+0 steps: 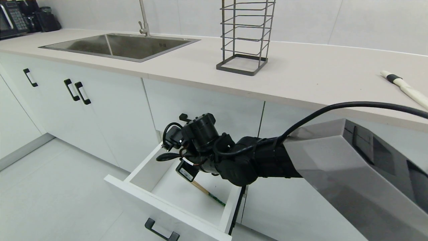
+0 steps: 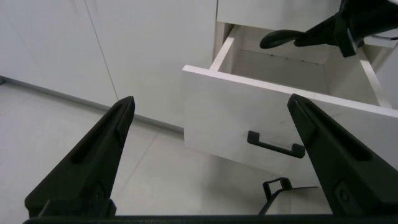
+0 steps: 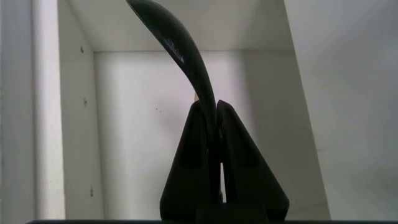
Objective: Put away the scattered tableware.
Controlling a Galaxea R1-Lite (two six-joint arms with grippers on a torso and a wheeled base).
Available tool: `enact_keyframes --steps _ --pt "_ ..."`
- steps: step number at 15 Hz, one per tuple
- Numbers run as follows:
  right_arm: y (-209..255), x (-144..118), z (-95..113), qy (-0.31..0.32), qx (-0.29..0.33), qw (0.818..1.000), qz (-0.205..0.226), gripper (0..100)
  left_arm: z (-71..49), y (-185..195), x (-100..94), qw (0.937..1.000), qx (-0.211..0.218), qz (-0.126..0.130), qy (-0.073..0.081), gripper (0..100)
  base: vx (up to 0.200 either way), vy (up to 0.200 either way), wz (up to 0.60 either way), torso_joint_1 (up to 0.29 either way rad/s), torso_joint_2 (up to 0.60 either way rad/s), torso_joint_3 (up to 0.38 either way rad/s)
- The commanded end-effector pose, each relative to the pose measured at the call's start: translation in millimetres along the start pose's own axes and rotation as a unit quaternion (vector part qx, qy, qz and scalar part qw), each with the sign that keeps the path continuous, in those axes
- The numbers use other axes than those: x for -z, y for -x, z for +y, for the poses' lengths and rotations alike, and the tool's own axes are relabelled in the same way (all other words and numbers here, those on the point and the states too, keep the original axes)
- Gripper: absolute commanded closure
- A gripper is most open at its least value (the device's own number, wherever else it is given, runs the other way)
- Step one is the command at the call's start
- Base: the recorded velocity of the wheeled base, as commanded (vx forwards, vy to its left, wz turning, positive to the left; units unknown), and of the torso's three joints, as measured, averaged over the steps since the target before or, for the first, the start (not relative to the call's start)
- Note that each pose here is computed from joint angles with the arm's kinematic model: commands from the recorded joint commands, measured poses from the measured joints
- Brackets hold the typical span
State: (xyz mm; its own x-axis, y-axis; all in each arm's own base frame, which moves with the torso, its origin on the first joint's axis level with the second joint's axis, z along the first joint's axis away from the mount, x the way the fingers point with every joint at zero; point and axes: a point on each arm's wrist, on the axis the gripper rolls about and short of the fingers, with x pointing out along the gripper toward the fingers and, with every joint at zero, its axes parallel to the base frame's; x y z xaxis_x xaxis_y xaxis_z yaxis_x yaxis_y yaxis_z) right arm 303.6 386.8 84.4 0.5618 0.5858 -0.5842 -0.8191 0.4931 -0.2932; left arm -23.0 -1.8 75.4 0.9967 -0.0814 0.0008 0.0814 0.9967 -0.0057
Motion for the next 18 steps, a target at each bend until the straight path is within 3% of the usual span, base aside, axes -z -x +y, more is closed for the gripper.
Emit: enact_keyframes --steps 1,18 --pt "-17 10 -1 -0.002 0.001 1.0 0.01 100 0.0 0 0.1 1.0 0.0 0.001 0.0 0 0.0 0.0 0.0 0.0 0.0 0.0" --pt "-55 39 -2 0.0 0.001 0.999 0.04 100 0.0 0 0.1 1.0 0.0 0.001 0.0 0 0.0 0.0 0.0 0.0 0.0 0.0"
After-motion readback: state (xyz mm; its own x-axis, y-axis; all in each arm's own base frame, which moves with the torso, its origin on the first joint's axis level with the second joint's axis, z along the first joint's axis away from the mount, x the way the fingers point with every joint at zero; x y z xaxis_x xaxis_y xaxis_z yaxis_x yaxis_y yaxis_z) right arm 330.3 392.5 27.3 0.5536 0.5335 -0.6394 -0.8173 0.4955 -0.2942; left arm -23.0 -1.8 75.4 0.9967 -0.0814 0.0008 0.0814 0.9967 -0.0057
